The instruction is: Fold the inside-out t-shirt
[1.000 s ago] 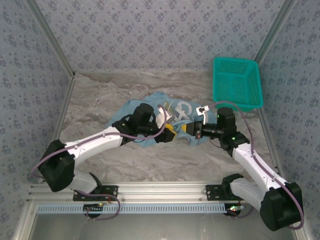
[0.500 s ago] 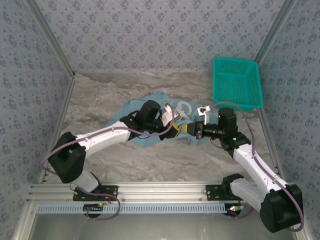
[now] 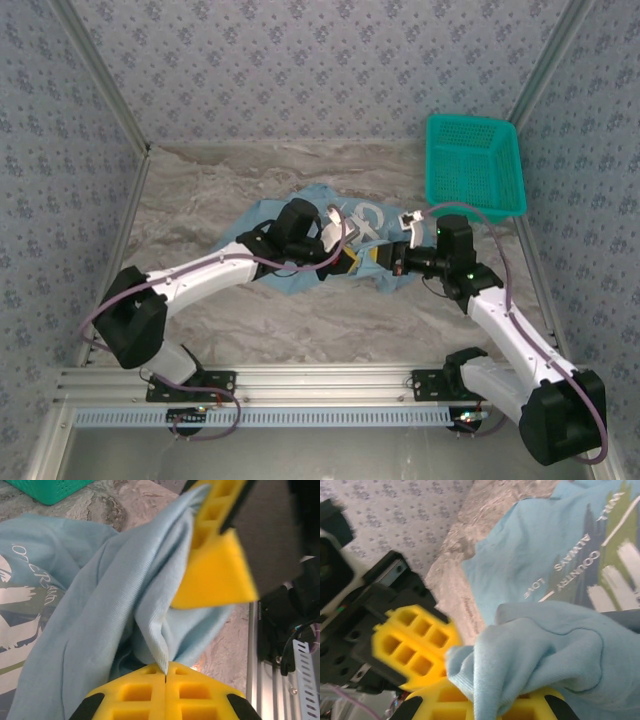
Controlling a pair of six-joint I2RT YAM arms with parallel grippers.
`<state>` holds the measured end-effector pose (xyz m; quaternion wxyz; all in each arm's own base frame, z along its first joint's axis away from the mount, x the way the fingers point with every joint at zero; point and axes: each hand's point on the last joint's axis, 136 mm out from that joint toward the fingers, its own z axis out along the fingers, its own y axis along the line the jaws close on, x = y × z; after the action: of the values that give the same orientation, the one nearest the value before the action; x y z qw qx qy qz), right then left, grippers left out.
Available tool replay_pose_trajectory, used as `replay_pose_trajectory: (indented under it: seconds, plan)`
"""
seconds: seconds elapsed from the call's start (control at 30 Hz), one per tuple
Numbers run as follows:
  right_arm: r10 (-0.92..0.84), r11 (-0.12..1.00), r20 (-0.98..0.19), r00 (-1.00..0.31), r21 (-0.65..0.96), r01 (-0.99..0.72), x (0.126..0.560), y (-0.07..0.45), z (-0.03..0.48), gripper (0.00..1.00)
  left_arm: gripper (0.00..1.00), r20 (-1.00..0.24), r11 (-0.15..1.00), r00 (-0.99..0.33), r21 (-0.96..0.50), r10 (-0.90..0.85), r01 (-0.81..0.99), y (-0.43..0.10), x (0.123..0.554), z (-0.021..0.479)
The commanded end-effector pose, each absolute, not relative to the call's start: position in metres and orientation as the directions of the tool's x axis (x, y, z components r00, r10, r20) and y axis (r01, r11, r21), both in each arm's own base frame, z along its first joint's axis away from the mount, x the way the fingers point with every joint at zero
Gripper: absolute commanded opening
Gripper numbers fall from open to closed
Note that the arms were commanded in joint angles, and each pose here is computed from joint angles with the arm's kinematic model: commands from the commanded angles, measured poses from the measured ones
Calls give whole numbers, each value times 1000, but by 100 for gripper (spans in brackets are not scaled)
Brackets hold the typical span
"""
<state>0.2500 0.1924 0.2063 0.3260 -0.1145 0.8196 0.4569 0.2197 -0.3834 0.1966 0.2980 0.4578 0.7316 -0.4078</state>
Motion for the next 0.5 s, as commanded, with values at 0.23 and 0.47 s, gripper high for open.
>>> replay_pose_trajectory:
  seconds: [0.23, 0.47]
  plan:
    - [-44, 937, -703, -710, 218, -275, 268, 129, 197, 33, 0, -718, 333, -587, -486, 375, 808, -376, 217, 246]
    - [-208, 863, -784, -585, 134, -487, 244, 161, 223, 41, 0, -599, 377, -723, -617, 344, 691, -381, 221, 260]
